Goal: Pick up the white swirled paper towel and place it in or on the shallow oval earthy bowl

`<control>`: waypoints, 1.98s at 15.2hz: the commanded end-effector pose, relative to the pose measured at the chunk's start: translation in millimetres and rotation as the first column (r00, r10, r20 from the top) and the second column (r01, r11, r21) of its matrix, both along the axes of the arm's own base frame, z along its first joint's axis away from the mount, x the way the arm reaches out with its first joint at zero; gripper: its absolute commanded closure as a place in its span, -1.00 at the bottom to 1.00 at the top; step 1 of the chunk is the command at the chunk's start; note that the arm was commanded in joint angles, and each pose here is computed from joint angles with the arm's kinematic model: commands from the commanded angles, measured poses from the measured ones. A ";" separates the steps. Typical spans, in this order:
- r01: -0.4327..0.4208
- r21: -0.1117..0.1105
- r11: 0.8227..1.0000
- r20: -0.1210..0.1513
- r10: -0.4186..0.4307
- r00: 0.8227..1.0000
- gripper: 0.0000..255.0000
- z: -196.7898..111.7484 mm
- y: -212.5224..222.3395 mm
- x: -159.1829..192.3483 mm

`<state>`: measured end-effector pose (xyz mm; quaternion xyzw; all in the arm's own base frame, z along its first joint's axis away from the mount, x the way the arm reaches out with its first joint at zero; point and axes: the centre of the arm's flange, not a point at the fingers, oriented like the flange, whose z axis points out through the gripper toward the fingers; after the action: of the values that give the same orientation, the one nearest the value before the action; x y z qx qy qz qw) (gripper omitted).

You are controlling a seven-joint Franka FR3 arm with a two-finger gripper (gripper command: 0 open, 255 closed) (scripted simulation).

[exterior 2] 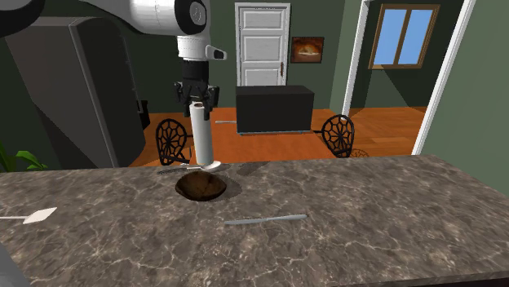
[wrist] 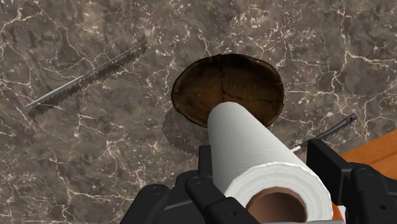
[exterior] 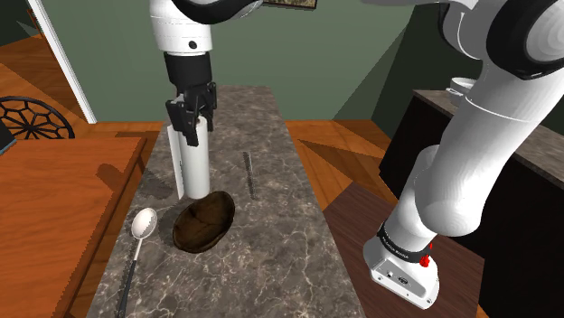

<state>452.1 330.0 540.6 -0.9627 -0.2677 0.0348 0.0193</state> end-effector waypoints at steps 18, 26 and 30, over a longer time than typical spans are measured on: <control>0.000 0.000 1.000 0.001 0.000 1.000 -1.00 -34.7 0.6 0.1; 0.000 0.000 1.000 0.001 0.000 1.000 -1.00 15.1 -0.3 3.9; 0.000 0.000 1.000 0.001 0.000 1.000 -1.00 15.1 -0.3 3.9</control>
<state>456.1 329.7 555.6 -0.9627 -0.2677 0.0345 0.0193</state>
